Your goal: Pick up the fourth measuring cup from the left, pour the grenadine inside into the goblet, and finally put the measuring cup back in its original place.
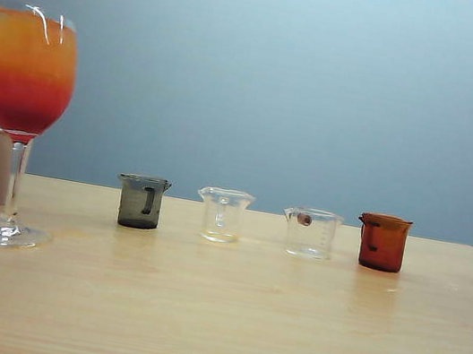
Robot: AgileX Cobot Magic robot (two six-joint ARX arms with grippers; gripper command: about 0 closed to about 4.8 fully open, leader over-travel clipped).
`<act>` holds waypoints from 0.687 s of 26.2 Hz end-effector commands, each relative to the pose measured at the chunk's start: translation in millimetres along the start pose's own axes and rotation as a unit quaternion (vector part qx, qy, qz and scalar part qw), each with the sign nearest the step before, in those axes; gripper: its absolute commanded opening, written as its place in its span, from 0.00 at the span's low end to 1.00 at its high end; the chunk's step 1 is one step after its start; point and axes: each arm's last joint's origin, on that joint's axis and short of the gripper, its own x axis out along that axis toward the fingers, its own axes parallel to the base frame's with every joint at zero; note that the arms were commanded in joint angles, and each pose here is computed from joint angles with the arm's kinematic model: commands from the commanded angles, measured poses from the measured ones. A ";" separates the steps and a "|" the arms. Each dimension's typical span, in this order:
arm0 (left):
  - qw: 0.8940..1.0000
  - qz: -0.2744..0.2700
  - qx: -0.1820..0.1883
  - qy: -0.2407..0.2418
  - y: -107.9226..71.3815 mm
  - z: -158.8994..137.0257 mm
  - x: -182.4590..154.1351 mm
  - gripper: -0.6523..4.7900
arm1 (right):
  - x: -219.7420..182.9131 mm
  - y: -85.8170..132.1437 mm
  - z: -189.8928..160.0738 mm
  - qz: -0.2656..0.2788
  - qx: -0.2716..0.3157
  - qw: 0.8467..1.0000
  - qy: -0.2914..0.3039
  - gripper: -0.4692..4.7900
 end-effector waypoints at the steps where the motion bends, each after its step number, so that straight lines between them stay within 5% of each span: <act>1: 0.999 -0.035 0.005 -0.022 -1.9 5.1 0.3 0.11 | -22.1 3.7 0.3 -0.019 0.002 1.000 -0.004 0.09; 12: 0.990 -0.140 -0.020 -0.001 -9.0 -1.9 -5.9 0.11 | -79.8 13.7 -10.5 -0.043 -0.021 0.997 -0.063 0.09; 15: 0.990 -0.136 -0.017 -0.030 -11.8 -6.0 -24.8 0.11 | -86.5 14.4 -11.6 -0.053 -0.034 0.995 -0.078 0.09; 18: 0.989 -0.095 -0.027 -0.108 -17.2 -25.2 -70.2 0.11 | -90.8 13.6 -14.2 -0.075 -0.035 0.992 -0.090 0.09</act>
